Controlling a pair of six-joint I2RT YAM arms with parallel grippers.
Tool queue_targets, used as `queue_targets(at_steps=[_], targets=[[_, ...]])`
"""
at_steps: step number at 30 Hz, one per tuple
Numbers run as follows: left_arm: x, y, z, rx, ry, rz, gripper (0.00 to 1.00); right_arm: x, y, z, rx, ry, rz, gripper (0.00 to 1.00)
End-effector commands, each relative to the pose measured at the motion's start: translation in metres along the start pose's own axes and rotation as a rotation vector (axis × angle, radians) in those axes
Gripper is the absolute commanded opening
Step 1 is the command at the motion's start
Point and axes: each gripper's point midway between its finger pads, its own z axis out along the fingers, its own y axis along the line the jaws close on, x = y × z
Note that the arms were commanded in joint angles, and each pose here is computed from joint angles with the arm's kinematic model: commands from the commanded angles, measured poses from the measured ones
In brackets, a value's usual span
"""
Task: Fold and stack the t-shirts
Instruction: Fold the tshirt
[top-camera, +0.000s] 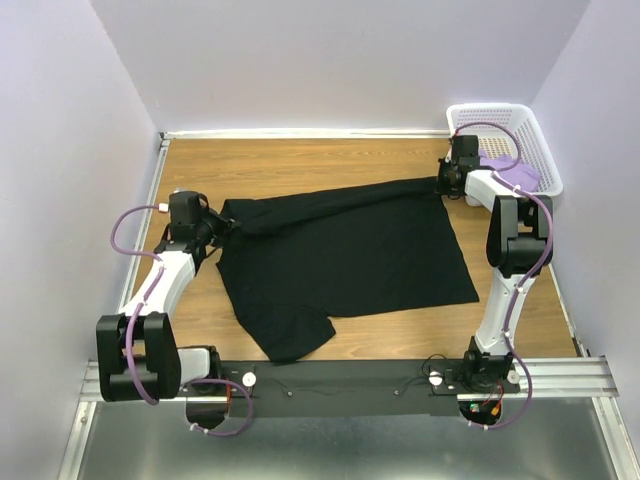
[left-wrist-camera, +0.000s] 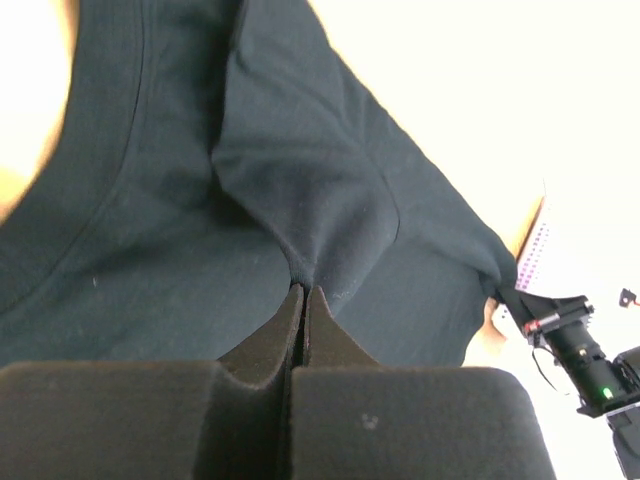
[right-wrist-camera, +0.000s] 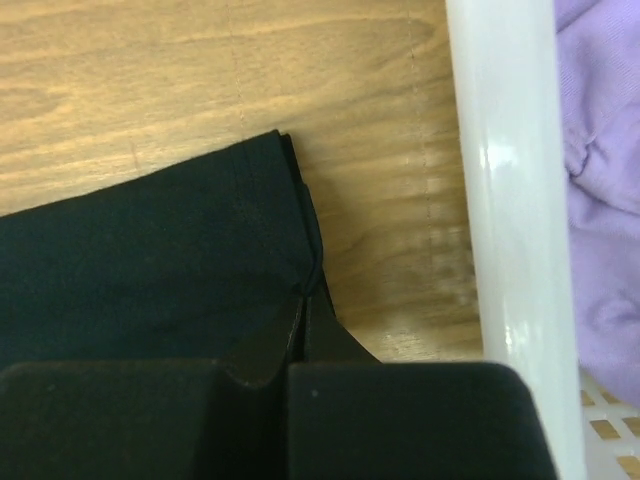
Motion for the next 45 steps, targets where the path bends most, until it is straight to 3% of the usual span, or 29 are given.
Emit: queue_targets(at_steps=[1,13,22,29,31,34,35,38,41,45], targets=[[-0.019,0.000,0.002,-0.031,-0.047,0.047,0.00,-0.022,-0.008,-0.013,0.038,-0.031,0.006,0.01],[-0.031,0.005,0.019,-0.054,-0.005,0.101,0.00,-0.050,-0.010,-0.015,0.057,-0.067,-0.001,0.01],[-0.002,0.040,0.023,-0.095,0.071,0.102,0.00,0.000,-0.013,-0.005,0.060,0.048,0.006,0.02],[0.009,0.062,0.022,-0.132,0.082,0.109,0.00,0.014,-0.017,-0.005,0.085,0.082,0.012,0.11],[0.010,0.064,0.021,-0.132,0.078,0.108,0.06,0.015,-0.018,-0.007,0.088,0.086,0.015,0.14],[0.003,0.057,0.018,-0.113,0.044,0.129,0.24,0.013,-0.015,-0.012,0.073,0.085,0.013,0.26],[-0.005,0.052,0.016,-0.111,0.012,0.143,0.42,0.006,-0.013,-0.018,0.058,0.070,0.013,0.36],[-0.024,0.042,0.013,-0.113,-0.052,0.210,0.64,-0.010,-0.006,-0.032,0.019,0.030,0.013,0.53],[-0.047,0.023,0.014,-0.078,-0.116,0.318,0.72,-0.027,0.005,-0.043,-0.039,-0.009,0.011,0.60],[-0.067,0.013,0.037,-0.081,-0.127,0.423,0.72,-0.045,0.030,-0.047,-0.166,-0.035,0.027,0.61]])
